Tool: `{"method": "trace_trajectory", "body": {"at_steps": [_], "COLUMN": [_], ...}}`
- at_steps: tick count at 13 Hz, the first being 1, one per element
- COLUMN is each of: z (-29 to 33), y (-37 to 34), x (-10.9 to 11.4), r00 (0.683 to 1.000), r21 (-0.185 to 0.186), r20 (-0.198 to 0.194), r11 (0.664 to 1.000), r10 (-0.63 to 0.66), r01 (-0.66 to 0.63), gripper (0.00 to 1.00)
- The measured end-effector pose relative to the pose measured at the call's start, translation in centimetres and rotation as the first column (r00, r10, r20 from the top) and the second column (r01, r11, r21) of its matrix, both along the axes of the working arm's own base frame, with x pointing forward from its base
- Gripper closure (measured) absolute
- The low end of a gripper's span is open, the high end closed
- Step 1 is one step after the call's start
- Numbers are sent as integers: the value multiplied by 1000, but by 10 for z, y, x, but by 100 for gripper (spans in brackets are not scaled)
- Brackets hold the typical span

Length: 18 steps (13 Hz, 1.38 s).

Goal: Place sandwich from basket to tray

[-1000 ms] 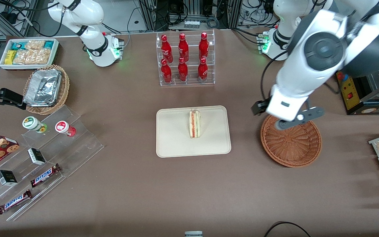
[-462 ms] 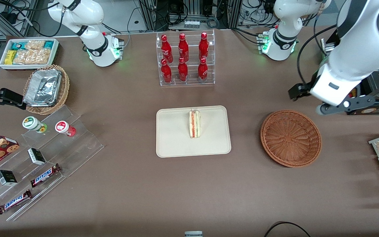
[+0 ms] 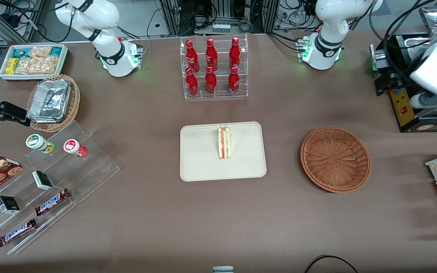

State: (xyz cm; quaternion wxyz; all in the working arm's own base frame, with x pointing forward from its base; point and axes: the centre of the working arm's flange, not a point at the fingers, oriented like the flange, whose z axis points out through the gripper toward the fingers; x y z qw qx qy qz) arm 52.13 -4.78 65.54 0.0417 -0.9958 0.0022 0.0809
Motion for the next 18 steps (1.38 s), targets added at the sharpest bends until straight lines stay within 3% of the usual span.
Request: {"method": "trace_trajectory", "body": {"at_steps": [4, 8, 13, 18], "z": [-6, -1, 4, -7], "y": [14, 9, 12, 14], "x": [-24, -26, -5, 11], "r00": [1000, 998, 995, 997], "r21": [-8, -31, -37, -53], "r20": [21, 61, 93, 75], "r11": [1000, 999, 999, 998], "r10": [-20, -30, -23, -11], "r01": [20, 32, 26, 15], "gripper": [0, 0, 0, 0]}}
